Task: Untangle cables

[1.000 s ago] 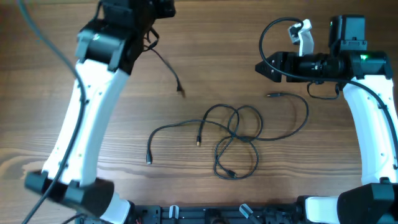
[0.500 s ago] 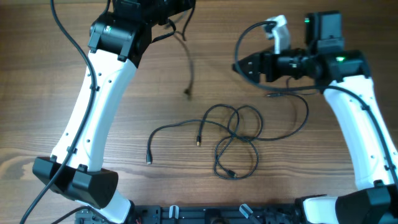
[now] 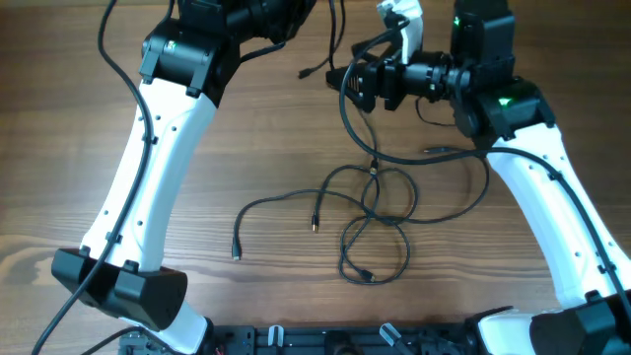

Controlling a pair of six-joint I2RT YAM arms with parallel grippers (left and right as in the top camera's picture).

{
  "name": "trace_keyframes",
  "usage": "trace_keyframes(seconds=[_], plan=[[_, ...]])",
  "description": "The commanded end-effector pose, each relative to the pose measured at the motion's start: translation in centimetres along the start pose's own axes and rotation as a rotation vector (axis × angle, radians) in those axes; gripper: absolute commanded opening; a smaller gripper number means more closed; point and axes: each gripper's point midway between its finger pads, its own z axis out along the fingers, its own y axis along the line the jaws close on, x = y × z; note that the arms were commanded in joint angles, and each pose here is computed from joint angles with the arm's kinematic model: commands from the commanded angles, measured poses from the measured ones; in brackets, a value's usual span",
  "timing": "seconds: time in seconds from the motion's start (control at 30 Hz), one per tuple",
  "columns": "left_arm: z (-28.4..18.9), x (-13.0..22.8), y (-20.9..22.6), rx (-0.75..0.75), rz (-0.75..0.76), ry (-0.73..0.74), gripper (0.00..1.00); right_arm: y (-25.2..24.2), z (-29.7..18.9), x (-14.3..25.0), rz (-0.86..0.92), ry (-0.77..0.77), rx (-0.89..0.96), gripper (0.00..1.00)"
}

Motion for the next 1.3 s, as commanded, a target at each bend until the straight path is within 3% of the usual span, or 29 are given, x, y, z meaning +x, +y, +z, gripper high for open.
trace_keyframes(seconds=[0.0, 0.1, 0.2, 0.23, 0.27, 0.3, 0.43, 0.6, 0.67, 0.87, 1.03, 1.17, 1.27], plan=[[-1.3, 1.5, -1.8, 0.058, -0.139, 0.092, 0.04, 0.3, 0.1, -0.9, -0.002, -0.018, 0.009, 0.73], [-1.4, 2.4, -2.3, 0.074, -0.16, 0.143, 0.04, -0.4, 0.3, -0.7, 0.016, -0.015, 0.038, 0.61], [-1.5, 2.8, -2.4, 0.076, -0.192, 0.17, 0.04, -0.7, 0.3, -0.8, 0.029, -0.018, 0.056, 0.31], [-1.5, 2.8, -2.4, 0.076, -0.192, 0.169, 0.05, -0.7, 0.3, -0.8, 0.037, -0.019, 0.056, 0.17], [-1.5, 2.8, -2.4, 0.076, -0.192, 0.169, 0.06, -0.9, 0.3, -0.7, 0.057, -0.019, 0.065, 0.07], [-1.5, 2.8, -2.3, 0.075, -0.192, 0.168, 0.09, -1.3, 0.1, -0.7, 0.089, -0.019, 0.08, 0.04], [-1.4, 2.4, -1.8, 0.054, -0.175, 0.139, 0.26, -2.4, -1.8, -1.3, 0.17, -0.049, 0.125, 0.04], [-1.2, 0.0, 1.4, -0.078, -0.091, -0.019, 0.71, -5.6, -9.0, -3.2, 0.311, -0.164, 0.275, 0.04], [-1.6, -1.2, 3.5, -0.174, -0.024, -0.1, 0.82, -7.6, -13.7, -4.2, 0.355, -0.254, 0.374, 0.04], [-2.6, -2.1, 6.8, -0.341, 0.153, -0.15, 0.84, -11.6, -29.8, -6.1, 0.482, -0.578, 0.605, 0.04], [-2.9, -1.6, 7.9, -0.394, 0.242, -0.109, 0.84, -13.4, -41.6, -3.7, 0.637, -0.799, 0.75, 0.04], [-3.0, -1.5, 8.4, -0.415, 0.254, -0.102, 0.84, -14.9, -46.8, -0.8, 0.698, -0.868, 0.854, 0.04], [-3.0, -1.5, 8.4, -0.415, 0.254, -0.102, 0.85, -17.1, -47.1, 1.1, 0.726, -0.832, 0.883, 0.04]])
